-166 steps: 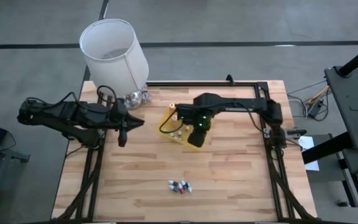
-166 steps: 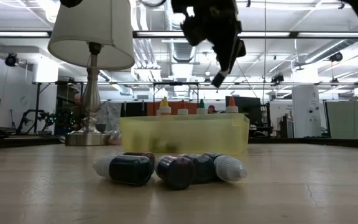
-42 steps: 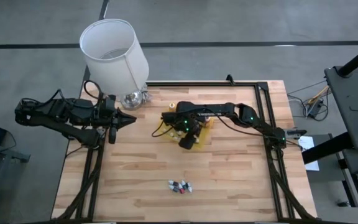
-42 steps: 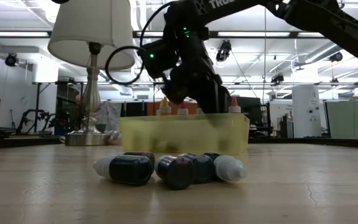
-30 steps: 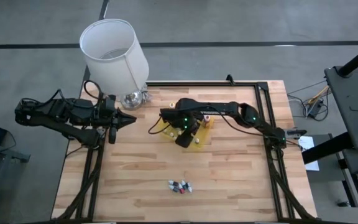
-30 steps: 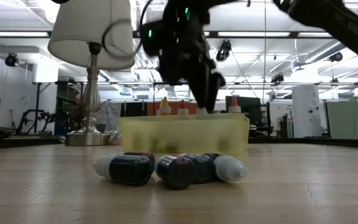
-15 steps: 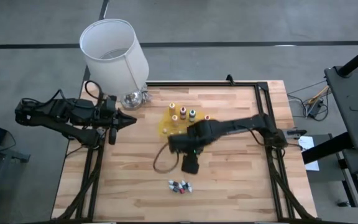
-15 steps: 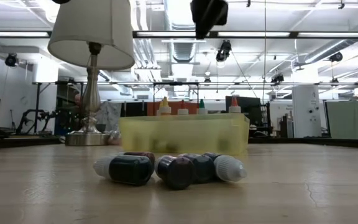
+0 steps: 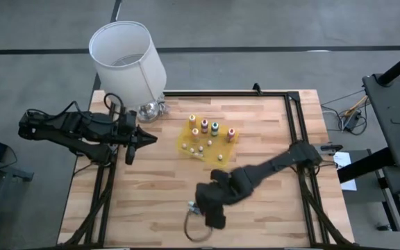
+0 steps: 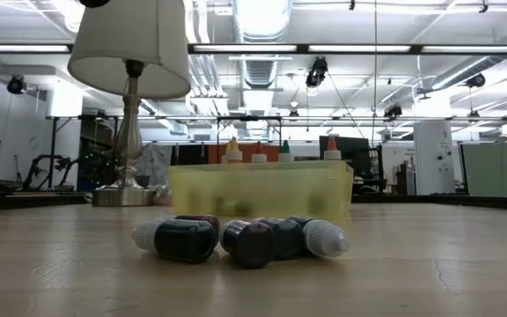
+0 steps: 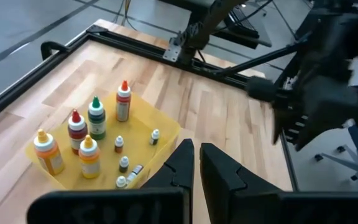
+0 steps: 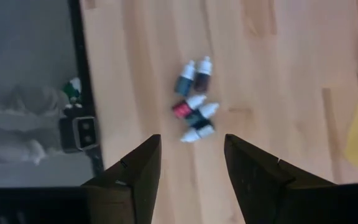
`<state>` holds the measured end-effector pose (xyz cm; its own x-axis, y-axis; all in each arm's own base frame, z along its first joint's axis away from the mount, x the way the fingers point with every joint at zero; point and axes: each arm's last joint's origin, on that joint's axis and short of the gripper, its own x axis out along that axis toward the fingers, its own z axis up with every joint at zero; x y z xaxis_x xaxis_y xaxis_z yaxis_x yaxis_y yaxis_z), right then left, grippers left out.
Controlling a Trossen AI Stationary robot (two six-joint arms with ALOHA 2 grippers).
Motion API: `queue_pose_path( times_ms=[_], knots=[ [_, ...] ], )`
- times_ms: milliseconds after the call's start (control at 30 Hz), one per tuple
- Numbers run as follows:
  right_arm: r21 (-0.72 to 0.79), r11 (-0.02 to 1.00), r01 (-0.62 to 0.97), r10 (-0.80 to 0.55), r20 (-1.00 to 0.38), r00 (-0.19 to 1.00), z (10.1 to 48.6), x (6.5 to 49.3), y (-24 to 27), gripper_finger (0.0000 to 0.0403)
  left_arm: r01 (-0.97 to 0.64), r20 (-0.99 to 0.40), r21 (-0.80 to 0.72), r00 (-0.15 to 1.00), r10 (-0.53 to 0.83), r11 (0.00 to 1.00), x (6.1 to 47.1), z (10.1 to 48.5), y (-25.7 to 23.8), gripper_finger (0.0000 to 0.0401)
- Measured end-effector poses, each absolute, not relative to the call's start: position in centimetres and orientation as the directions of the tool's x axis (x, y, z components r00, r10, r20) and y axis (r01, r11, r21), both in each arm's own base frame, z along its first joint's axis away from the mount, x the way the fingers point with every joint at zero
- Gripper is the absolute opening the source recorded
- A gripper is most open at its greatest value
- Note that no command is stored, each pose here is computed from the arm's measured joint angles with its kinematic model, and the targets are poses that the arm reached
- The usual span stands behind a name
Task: Pick & Place food coloring
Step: Put the small green food coloring bottle into the yellow bin
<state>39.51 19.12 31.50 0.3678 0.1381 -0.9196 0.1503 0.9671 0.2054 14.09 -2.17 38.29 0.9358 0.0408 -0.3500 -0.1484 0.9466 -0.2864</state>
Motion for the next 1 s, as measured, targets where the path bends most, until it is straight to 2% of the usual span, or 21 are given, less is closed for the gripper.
queue_pose_path(
  times_ms=[200, 467, 733, 1000],
  knots=[
    [0.138, 0.964, 0.225, 0.027, -0.899, 0.437, 31.9, 37.4, 22.5, 0.0153, -0.146, -0.350, -0.287, 0.936, 0.038, 0.947, 14.1, 38.3, -2.2, 0.0002],
    [0.181, 0.885, 0.429, -0.021, -0.904, 0.426, 30.5, 36.1, 24.3, 0.0154, -0.145, -0.351, -0.289, 0.936, 0.036, 0.946, 14.1, 38.3, -2.2, 0.0002],
    [0.213, 0.733, 0.646, -0.070, -0.921, 0.383, 28.2, 34.0, 26.7, 0.0173, -0.143, -0.352, -0.285, 0.935, 0.036, 0.948, 14.1, 38.3, -2.2, 0.0002],
    [0.282, 0.564, 0.776, -0.141, -0.893, 0.427, 27.9, 32.4, 28.2, 0.0195, -0.136, -0.352, -0.263, 0.935, 0.036, 0.955, 14.1, 38.3, -2.2, 0.0002]
  ],
)
